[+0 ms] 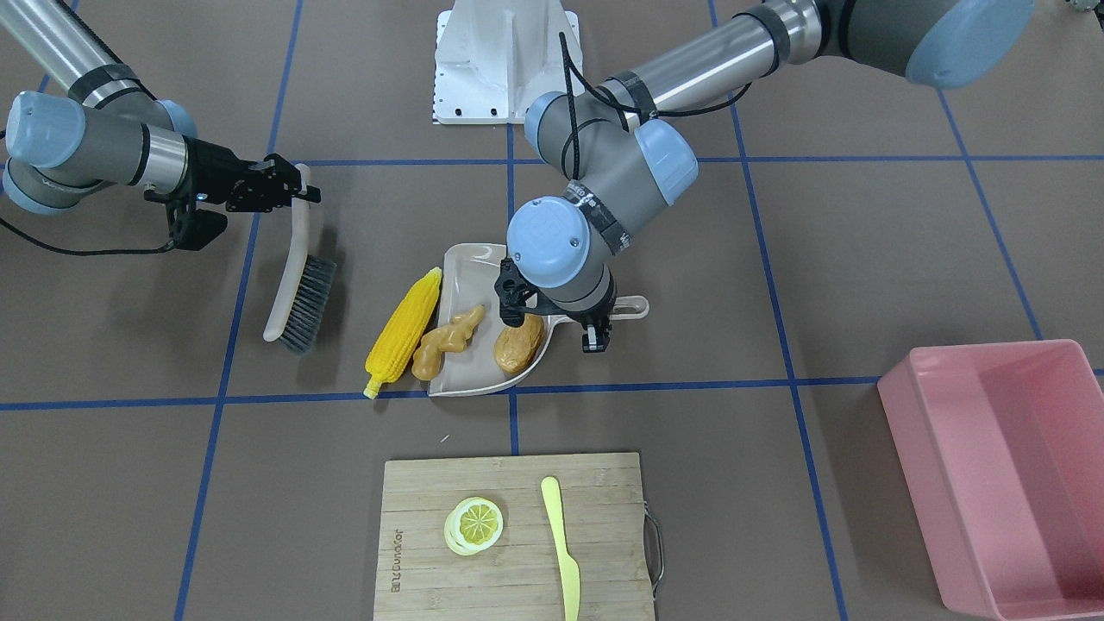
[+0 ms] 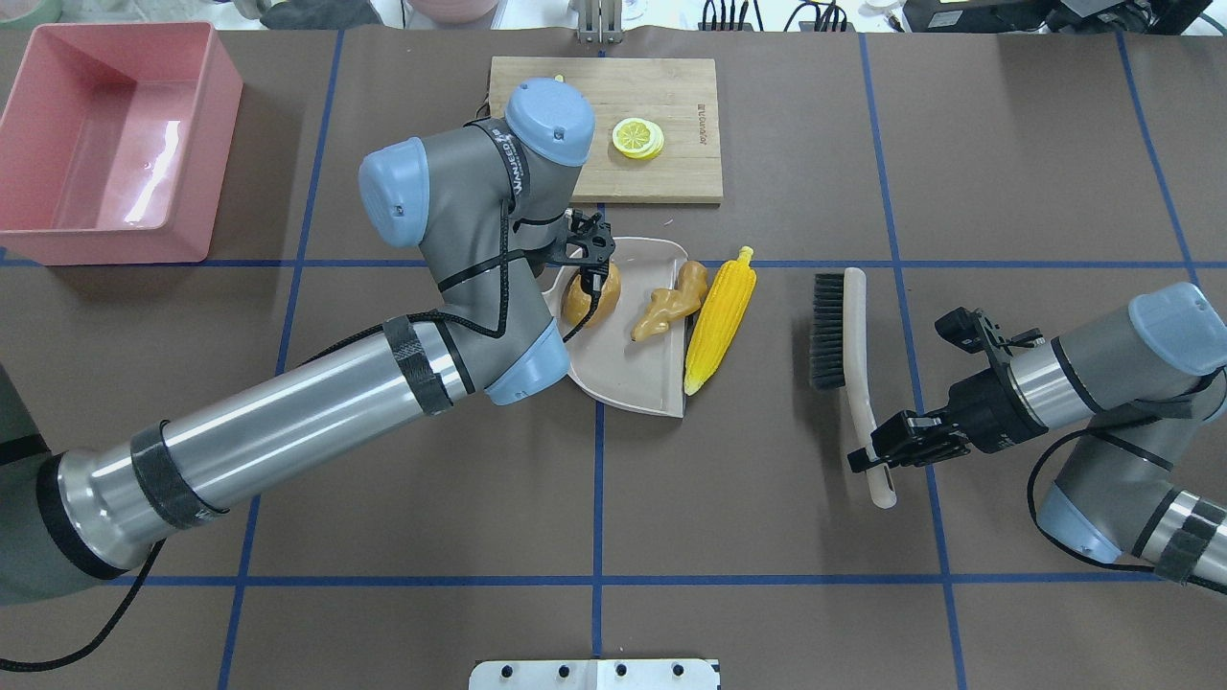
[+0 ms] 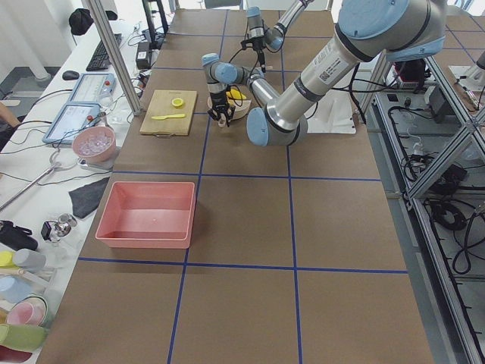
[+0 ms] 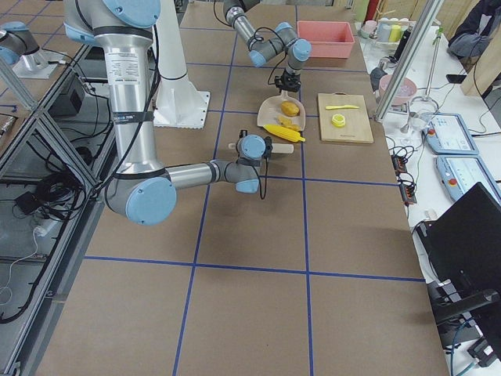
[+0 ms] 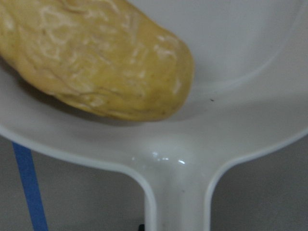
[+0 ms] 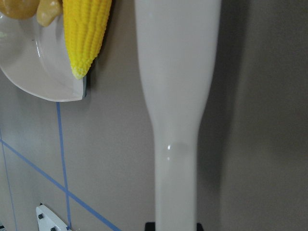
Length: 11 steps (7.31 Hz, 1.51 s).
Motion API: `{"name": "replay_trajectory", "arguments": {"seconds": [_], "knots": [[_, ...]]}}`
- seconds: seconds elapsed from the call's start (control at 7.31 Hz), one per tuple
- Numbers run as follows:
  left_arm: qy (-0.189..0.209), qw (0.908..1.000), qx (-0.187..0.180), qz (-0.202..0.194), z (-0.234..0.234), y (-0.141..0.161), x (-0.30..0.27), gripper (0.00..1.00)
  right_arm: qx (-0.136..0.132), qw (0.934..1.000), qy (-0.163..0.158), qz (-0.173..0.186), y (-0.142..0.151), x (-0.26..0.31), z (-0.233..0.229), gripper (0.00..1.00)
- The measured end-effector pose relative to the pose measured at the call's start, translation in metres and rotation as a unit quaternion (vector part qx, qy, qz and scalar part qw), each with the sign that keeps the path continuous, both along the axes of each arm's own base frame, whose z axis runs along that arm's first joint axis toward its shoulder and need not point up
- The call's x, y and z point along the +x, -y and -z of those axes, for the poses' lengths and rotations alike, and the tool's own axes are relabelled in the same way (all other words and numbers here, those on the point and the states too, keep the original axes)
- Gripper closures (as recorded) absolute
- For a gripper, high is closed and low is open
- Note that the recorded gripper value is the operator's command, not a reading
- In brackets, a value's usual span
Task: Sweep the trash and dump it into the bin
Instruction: 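Draw the brush back and lower it behind the corn with the right gripper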
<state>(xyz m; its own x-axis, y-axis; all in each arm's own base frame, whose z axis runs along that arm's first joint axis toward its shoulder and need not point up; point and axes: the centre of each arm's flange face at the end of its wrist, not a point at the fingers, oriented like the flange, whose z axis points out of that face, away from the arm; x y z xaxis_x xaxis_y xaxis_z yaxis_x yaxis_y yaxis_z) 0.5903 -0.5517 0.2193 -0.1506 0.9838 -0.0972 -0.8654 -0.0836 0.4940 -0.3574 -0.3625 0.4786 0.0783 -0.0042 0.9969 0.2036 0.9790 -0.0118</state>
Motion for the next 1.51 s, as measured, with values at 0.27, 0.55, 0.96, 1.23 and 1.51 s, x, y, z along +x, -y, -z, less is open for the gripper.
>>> {"name": "replay_trajectory", "arguments": {"seconds": [0.27,0.55,0.96,1.23,1.51], "knots": [[0.002,1.0,-0.001,-0.001,0.0,0.0,0.0,1.0,0.001,1.0,0.002,-0.001,0.001,-0.003,0.003,1.0],[0.006,1.0,-0.003,-0.002,0.002,-0.001,-0.001,1.0,-0.005,1.0,0.005,-0.002,0.004,-0.008,0.01,1.0],[0.007,1.0,-0.004,-0.003,0.003,-0.001,-0.001,1.0,-0.017,0.9998,0.01,0.001,0.007,-0.019,0.024,1.0],[0.008,1.0,-0.004,-0.003,0.003,-0.001,-0.001,1.0,-0.021,0.9997,0.013,0.002,0.008,-0.025,0.032,1.0],[0.01,0.9999,-0.005,-0.005,0.002,-0.001,-0.002,1.0,-0.025,0.9995,0.015,0.006,0.01,-0.037,0.039,1.0]]}}
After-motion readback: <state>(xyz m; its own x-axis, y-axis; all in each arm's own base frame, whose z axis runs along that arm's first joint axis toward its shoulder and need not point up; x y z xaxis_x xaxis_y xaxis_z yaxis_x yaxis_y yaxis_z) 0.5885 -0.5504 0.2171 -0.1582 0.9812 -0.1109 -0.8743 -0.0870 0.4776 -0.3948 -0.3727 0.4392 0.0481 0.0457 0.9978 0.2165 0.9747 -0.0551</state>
